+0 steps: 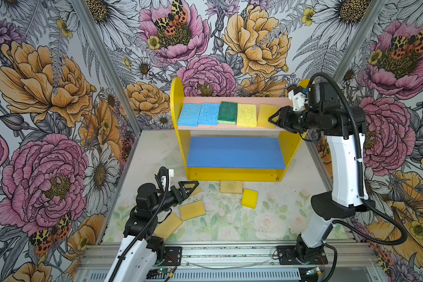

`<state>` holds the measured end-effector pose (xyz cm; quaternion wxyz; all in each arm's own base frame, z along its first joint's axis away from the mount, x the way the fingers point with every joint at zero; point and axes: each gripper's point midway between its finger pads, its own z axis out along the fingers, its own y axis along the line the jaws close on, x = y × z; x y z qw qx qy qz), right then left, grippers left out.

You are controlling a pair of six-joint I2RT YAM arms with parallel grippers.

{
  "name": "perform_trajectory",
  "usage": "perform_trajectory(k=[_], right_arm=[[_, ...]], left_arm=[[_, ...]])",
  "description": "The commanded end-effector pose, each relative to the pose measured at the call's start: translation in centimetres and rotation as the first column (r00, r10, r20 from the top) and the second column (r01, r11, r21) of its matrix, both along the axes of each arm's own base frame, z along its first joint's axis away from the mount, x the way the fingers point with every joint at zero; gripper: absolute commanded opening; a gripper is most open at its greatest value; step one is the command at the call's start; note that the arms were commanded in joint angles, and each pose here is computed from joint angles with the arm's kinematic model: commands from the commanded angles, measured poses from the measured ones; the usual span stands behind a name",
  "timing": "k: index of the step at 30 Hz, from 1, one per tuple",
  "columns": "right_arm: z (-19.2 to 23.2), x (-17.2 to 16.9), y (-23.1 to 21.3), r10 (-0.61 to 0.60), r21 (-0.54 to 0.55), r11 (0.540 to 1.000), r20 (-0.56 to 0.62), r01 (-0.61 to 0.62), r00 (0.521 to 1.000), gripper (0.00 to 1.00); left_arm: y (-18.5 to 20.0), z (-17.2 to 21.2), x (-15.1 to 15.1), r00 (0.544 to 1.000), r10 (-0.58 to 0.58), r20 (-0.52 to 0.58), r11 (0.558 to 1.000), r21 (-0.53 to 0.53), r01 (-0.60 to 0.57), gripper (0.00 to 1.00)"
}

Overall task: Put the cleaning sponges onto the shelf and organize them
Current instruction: 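Lower the yellow foam sponge beside the yellow cellulose sponge and release it, then withdraw the right gripper from the shelf down toward the bright yellow sponge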

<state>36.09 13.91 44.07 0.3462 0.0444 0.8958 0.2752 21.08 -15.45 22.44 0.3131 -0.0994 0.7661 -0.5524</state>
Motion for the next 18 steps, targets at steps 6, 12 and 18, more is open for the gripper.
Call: perform_trajectory(k=[6, 12, 18], right_arm=[[-0.1, 1.8, -0.1, -0.009, -0.009, 1.000, 0.029, 0.009, 1.000, 0.52], [0.0, 2.6, 0.0, -0.004, -0.005, 1.000, 0.049, 0.004, 0.999, 0.61], [0.4, 3.1, 1.0, 0.036, 0.026, 0.999, 0.068, -0.038, 0.997, 0.64]], left_arm=[[0.0, 0.3, -0.3, 1.000, -0.014, 0.005, 1.000, -0.010, 0.014, 0.99], [0.0, 0.2, -0.3, 1.000, -0.013, 0.003, 1.000, -0.008, 0.013, 0.99], [0.1, 0.2, -0.2, 1.000, -0.010, 0.002, 1.000, -0.007, 0.010, 0.99]])
